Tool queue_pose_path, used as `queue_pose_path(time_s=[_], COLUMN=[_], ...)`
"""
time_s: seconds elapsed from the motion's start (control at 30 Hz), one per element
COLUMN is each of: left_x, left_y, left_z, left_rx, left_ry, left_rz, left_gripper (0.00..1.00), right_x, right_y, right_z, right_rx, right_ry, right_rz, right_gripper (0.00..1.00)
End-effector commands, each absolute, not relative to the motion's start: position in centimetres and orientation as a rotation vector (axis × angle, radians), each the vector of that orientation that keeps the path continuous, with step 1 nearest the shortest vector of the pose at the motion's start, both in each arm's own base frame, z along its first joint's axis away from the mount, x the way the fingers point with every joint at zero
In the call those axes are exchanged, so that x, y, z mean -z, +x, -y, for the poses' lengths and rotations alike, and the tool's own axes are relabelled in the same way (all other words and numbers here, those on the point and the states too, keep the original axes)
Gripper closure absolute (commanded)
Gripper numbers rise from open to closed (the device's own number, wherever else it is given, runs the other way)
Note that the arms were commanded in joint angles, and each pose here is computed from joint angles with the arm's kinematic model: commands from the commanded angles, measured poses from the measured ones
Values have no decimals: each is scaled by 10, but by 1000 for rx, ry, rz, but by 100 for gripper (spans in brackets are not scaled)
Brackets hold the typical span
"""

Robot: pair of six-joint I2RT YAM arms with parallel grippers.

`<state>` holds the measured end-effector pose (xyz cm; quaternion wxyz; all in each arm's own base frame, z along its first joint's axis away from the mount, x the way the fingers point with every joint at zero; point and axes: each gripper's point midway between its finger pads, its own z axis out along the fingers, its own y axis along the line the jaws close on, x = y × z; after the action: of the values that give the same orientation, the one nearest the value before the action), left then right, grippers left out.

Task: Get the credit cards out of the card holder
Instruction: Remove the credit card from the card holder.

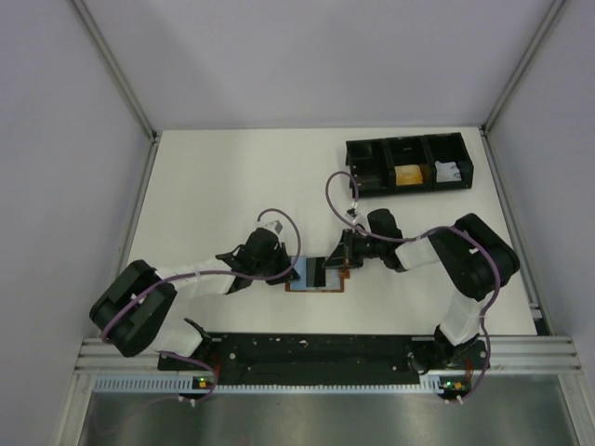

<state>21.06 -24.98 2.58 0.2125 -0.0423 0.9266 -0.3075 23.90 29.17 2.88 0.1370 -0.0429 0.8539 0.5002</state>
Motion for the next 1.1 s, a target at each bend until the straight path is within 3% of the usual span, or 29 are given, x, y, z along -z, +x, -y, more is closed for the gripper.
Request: queue_pose_path(time_s=[0.0,0.17,0.37,0.5,0.63,1.07], left_x=[-7,-8,-9,-8,-8,-13], left_y=[202,202,201,201,201,204], left_z=[230,231,231,230,231,231], left_rx=[733,740,744,743,744,744], left_ry=[-134,-126,-125,-125,-134,-134], left_rz=[-2635,-2633,-2628,-2630,-2628,-2611], left_gripper=[100,100,100,100,100,100], right_x=[-37,-44,-39,-37,-33,-52], right_y=[242,241,239,238,238,242], right_z=[-287,-296,-305,-308,-303,-257], right_rx=[-1404,-1482,-1504,-1523,-1497,-1353], right_ry=[-176,-191,-203,-202,-196,-156], right_rz=[-2439,-2409,-2418,-2419,-2440,-2420], right_gripper=[99,82,79,82,100,100])
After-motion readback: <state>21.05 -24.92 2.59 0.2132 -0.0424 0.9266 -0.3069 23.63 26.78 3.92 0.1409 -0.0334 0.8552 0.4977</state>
